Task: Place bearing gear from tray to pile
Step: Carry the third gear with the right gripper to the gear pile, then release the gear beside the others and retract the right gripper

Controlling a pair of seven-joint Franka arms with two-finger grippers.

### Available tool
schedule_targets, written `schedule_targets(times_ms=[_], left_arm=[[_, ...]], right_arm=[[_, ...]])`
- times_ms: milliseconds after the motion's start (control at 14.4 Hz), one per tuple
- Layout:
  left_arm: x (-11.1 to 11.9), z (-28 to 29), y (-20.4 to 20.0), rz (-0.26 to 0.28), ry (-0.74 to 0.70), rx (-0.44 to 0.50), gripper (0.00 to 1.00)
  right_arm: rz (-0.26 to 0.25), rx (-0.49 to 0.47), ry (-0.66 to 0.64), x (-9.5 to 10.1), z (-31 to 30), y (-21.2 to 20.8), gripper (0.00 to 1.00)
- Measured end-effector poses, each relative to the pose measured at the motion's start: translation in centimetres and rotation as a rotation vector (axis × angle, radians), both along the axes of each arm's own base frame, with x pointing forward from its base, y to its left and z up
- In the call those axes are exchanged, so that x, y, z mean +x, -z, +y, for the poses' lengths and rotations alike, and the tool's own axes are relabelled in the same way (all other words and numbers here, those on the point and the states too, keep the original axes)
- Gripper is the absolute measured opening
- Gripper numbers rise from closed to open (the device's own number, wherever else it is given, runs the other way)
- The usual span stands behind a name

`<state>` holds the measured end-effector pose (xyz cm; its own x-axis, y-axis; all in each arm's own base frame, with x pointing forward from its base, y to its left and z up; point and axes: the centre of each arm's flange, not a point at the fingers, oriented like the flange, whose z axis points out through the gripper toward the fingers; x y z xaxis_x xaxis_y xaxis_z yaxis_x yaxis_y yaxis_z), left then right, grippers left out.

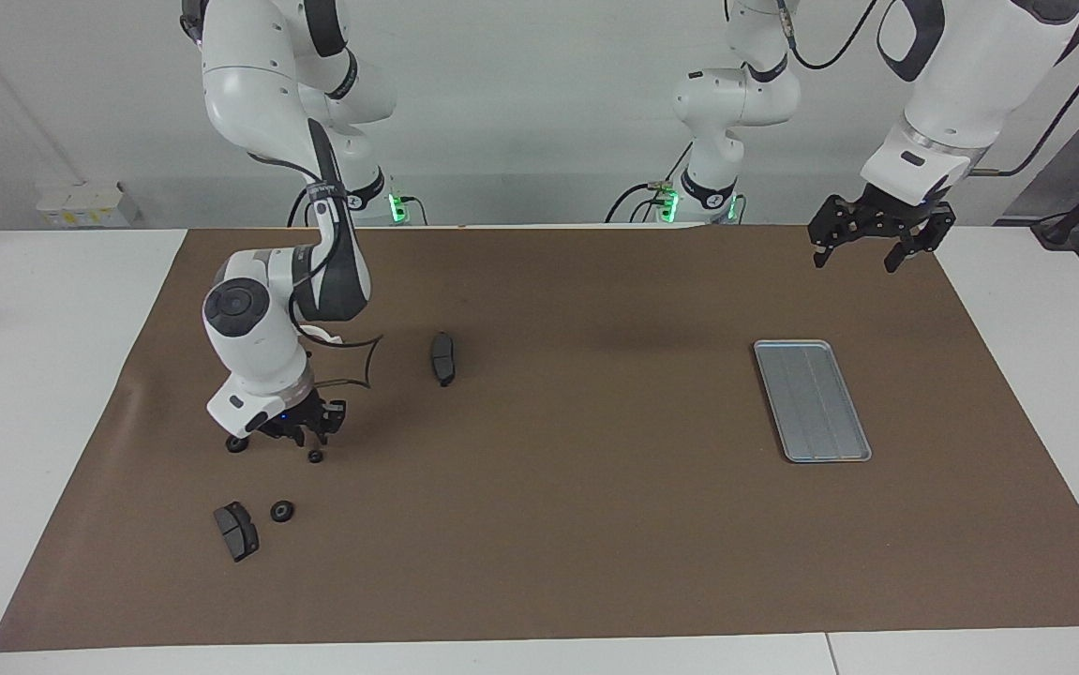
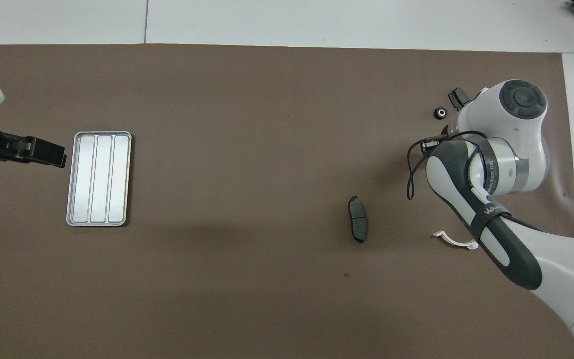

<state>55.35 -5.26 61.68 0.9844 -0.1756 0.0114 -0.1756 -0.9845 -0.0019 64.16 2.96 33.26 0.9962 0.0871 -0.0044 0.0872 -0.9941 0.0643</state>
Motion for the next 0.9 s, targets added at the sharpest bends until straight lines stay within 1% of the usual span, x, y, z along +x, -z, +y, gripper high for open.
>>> schedule_targets(times_ms=[208, 346, 485, 623, 762, 900], left_arm=[[0.0, 0.0, 0.0, 0.0, 0.0, 0.0, 1.0], [0.0, 0.0, 0.0, 0.0, 0.0, 0.0, 1.0], [0.0, 0.0, 0.0, 0.0, 0.0, 0.0, 1.0], [0.0, 0.0, 0.0, 0.0, 0.0, 0.0, 1.0], [0.0, 0.0, 0.0, 0.0, 0.0, 0.0, 1.0], [0.0, 0.0, 0.0, 0.0, 0.0, 0.0, 1.0]], right_arm=[[-0.021, 0.002, 0.004, -0.8, -0.1, -5.0, 0.82], [-0.044, 0.005, 0.007, -1.7, -0.1, -9.6, 1.0], [-0.075, 0.009, 0.007, -3.0, 0.0, -15.0, 1.0], [-0.095, 0.012, 0.006, -5.1, 0.1, -19.9, 1.0], [-0.097, 0.015, 0.003, -7.5, 0.3, -23.5, 1.0], [-0.091, 0.047, 0.011, -9.2, 0.7, -25.7, 1.0]])
